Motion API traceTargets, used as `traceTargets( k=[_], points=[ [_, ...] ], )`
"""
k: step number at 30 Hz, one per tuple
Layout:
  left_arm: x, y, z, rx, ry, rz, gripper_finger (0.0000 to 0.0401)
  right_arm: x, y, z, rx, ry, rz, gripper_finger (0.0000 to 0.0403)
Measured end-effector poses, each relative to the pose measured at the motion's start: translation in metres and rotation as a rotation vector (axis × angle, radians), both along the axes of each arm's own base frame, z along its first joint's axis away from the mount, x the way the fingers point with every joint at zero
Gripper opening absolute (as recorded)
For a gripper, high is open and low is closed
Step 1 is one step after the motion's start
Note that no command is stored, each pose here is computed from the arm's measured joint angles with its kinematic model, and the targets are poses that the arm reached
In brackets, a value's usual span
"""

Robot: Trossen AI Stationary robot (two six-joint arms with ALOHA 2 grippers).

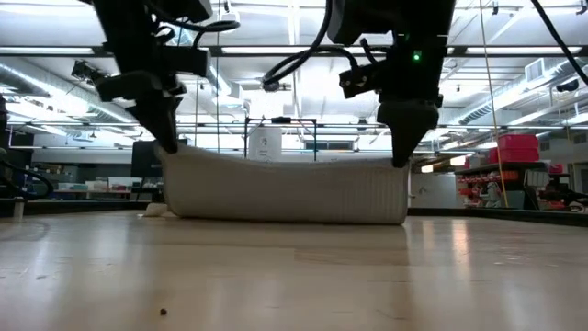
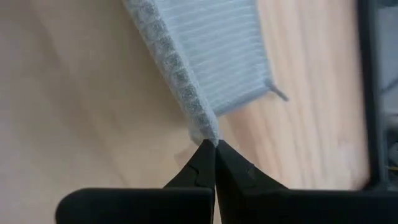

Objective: Fold microfiber towels
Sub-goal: Fold the gray towel

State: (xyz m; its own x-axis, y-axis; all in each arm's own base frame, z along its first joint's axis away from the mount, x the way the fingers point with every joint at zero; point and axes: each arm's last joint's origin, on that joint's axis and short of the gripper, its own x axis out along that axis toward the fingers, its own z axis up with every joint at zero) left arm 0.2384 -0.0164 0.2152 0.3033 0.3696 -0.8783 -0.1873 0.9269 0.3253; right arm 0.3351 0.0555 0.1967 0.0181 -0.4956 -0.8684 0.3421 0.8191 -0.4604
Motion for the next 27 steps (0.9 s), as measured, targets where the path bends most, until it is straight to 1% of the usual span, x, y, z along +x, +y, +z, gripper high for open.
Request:
traceTargets(
  k=[5, 9, 13, 17, 22, 27],
  points=[
    [0.003, 0.012, 0.007, 0.088, -0.022, 0.053, 0.0003, -0.003, -0.009, 0.002, -0.076, 0.020, -0.038, 0.0000],
    [0.003, 0.028, 0.006, 0.086, -0.017, 0.115, 0.0003, -0.001, -0.018, 0.002, -0.090, 0.015, -0.063, 0.0000],
    [0.001, 0.046, 0.005, 0.084, 0.004, 0.145, 0.0003, 0.000, -0.030, 0.003, -0.118, 0.012, -0.081, 0.0000],
    [0.001, 0.064, 0.005, 0.049, -0.004, 0.164, 0.0003, 0.002, -0.046, 0.003, -0.115, 0.021, -0.103, 0.0000],
    [0.000, 0.084, 0.005, -0.007, -0.027, 0.184, 0.0003, 0.003, -0.065, -0.002, -0.084, 0.028, -0.132, 0.0000],
    [-0.002, 0.092, -0.002, -0.051, -0.024, 0.184, 0.0002, 0.002, -0.072, -0.009, -0.042, 0.025, -0.144, 0.0000]
  ],
)
